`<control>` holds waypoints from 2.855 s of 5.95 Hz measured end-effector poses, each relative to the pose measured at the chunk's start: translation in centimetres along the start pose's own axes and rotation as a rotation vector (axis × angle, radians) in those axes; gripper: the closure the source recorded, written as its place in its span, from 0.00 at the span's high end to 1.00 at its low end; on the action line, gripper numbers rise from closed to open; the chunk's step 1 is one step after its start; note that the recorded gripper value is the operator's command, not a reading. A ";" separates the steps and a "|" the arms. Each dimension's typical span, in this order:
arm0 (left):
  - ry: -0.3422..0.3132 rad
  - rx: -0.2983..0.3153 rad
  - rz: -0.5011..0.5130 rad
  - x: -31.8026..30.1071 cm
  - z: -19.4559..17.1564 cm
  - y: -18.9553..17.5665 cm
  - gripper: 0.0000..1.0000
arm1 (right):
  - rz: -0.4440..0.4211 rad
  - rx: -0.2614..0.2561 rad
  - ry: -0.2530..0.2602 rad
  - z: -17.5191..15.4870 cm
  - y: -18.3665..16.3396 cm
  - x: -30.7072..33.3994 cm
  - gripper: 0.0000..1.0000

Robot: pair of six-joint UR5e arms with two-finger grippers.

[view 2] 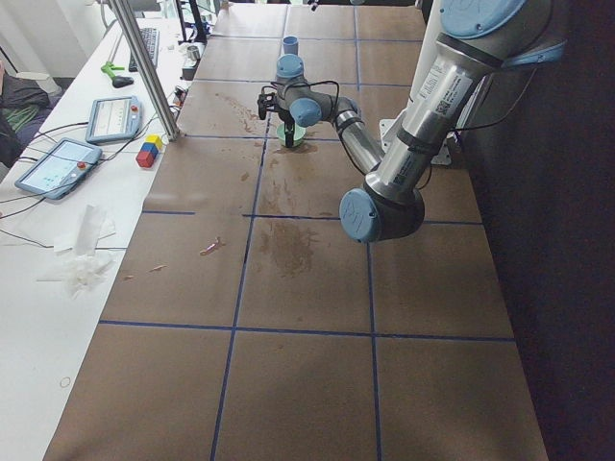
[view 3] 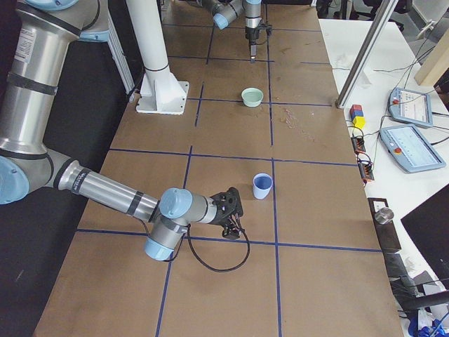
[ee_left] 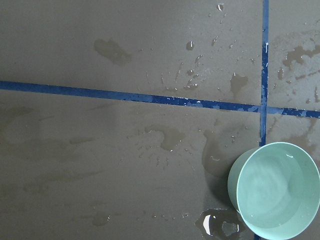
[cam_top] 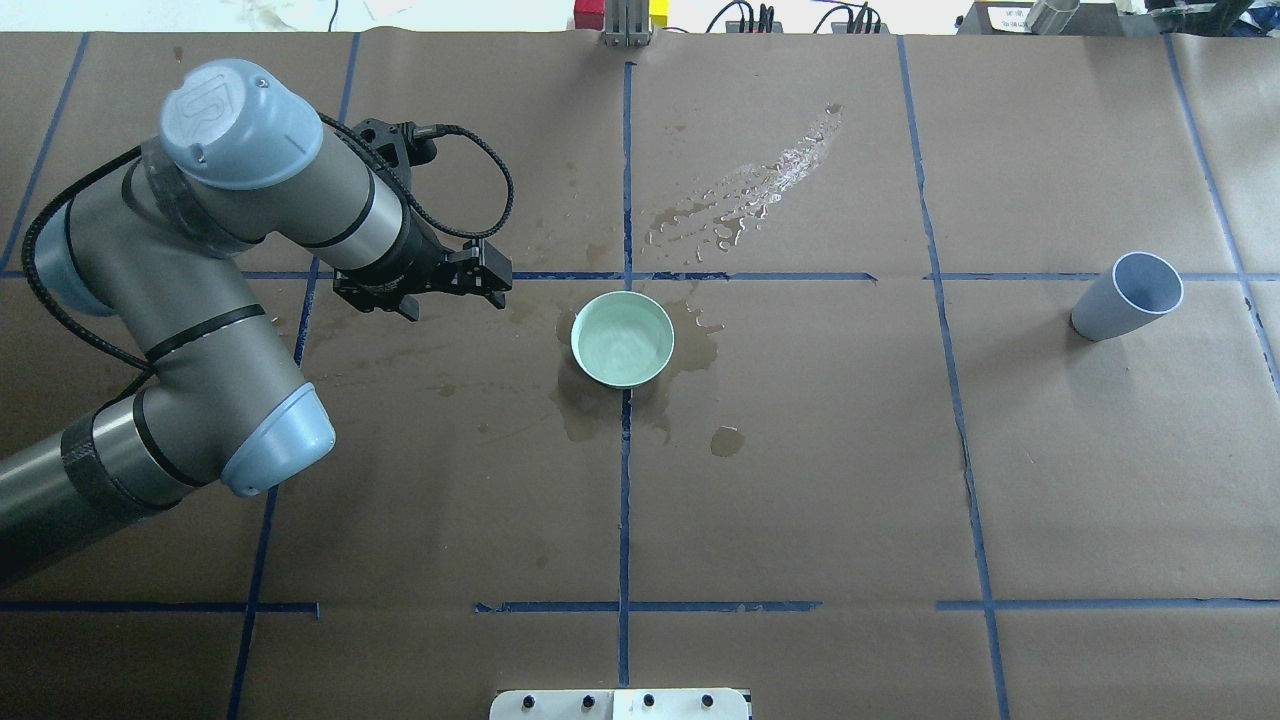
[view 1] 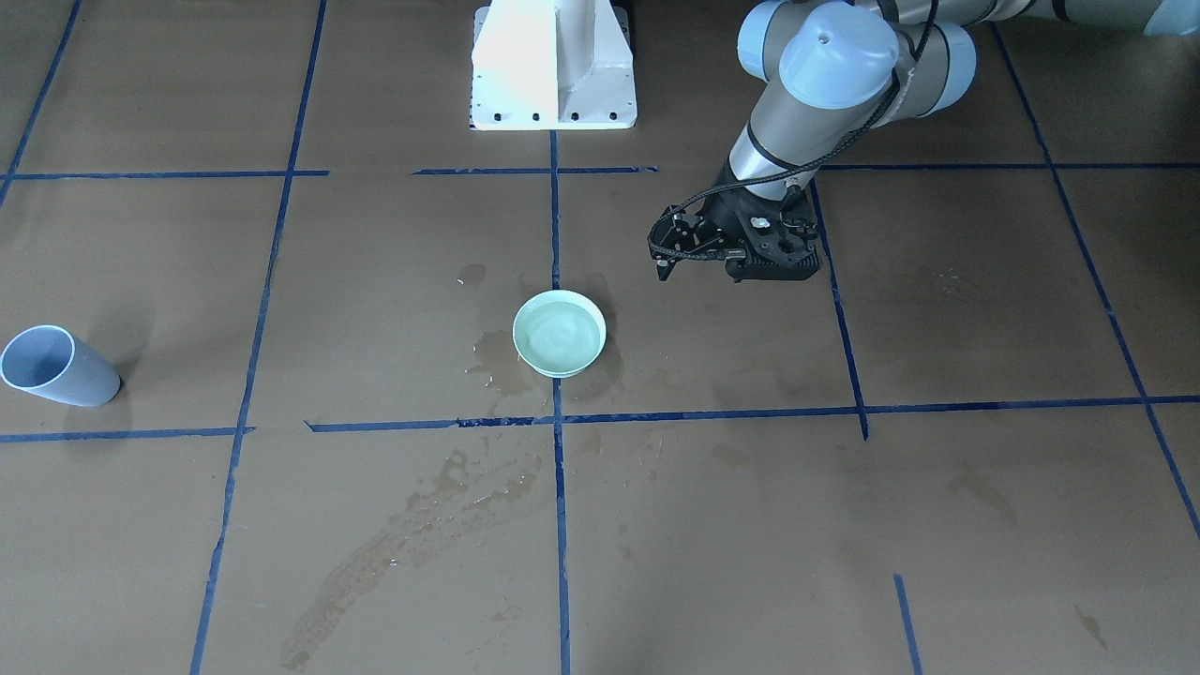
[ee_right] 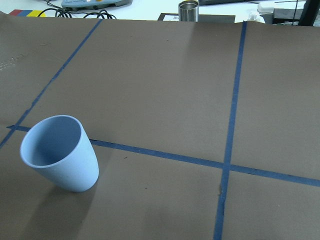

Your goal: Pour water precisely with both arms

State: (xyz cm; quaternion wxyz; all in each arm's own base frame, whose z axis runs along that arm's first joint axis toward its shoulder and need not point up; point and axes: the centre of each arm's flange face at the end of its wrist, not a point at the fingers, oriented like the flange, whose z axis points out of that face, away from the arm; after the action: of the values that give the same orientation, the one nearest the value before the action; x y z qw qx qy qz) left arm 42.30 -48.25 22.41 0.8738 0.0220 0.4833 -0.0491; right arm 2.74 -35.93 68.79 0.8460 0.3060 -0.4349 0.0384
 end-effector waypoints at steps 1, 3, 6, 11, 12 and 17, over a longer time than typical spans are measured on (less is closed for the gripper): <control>0.001 0.000 -0.002 0.1 0.0 0.0 1.00 | 0.057 -0.071 0.016 0.5 -1.4 0.9 1.00; -0.003 -0.001 -0.005 0.2 0.3 -0.1 1.00 | 0.019 -0.232 0.069 1.4 -2.9 2.4 1.00; -0.027 0.028 -0.053 2.4 3.0 1.5 1.00 | -0.004 -0.476 0.134 -3.3 -7.0 1.3 1.00; -0.016 0.111 -0.164 7.1 10.9 2.6 0.99 | 0.058 -0.562 0.167 -4.4 -8.7 0.6 1.00; -0.022 0.118 -0.181 8.0 12.1 2.7 0.78 | 0.062 -0.565 0.167 -4.3 -8.5 0.7 1.00; -0.044 0.104 -0.217 8.7 14.2 3.5 0.01 | 0.066 -0.566 0.165 -4.2 -8.4 0.9 1.00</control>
State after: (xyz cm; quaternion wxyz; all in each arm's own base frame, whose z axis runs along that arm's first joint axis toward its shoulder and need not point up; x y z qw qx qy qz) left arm 59.25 -46.56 22.53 0.8714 0.0136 0.4604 -0.1689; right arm 9.07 -40.57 63.59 0.9285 0.0396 -0.3677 -0.0323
